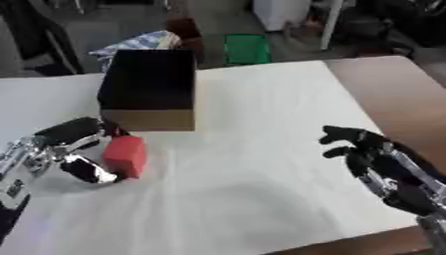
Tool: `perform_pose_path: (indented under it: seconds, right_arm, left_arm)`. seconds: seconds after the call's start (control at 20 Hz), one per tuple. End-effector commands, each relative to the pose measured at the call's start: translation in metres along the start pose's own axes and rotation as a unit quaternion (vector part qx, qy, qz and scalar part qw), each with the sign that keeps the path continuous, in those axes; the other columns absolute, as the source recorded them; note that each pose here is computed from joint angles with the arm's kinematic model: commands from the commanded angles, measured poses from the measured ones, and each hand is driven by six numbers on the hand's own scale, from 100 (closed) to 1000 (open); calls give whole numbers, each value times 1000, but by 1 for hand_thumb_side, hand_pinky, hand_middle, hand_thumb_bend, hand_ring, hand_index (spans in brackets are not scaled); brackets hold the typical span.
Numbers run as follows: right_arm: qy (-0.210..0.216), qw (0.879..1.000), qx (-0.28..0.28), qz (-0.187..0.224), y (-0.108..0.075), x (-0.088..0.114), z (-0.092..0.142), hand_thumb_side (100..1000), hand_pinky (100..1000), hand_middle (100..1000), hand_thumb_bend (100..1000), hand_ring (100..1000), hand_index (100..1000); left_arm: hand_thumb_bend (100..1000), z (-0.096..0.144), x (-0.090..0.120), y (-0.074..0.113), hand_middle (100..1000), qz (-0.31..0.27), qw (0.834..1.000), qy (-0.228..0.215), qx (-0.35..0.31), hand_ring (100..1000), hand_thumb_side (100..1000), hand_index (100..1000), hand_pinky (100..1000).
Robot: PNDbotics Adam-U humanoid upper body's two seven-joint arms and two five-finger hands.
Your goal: Pick up objects on the table and place them in the box.
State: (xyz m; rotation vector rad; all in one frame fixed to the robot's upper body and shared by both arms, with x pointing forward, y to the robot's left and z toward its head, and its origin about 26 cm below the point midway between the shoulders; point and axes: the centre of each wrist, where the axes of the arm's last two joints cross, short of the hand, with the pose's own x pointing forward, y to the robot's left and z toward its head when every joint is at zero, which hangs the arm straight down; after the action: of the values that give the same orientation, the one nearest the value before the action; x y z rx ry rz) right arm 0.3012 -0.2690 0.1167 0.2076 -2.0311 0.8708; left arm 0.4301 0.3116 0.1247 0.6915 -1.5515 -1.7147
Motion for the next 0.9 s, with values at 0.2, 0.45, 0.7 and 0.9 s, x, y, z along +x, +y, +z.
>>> perform_pose_path:
  seconds: [0.2,0.45,0.7,0.9]
  right_arm:
    - [-7,1000,5,12,-5,5,-3,599,780,768,100,1000,878]
    - [-6,1000,7,13,-5,5,-3,601,780,768,100,1000,878]
    - [-7,1000,8,14,-5,5,-3,597,780,768,100,1000,878]
    - [-8,1000,13,12,-4,5,-4,597,780,768,100,1000,878]
  left_arm:
    - [339,7,0,23,356,8,998,4,67,616,314,615,653]
    - [313,15,3,41,298,9,994,-1,104,591,291,556,648]
    - [309,24,8,72,280,0,990,-11,142,580,267,540,644]
    - [312,25,3,93,284,10,985,4,174,580,255,546,642]
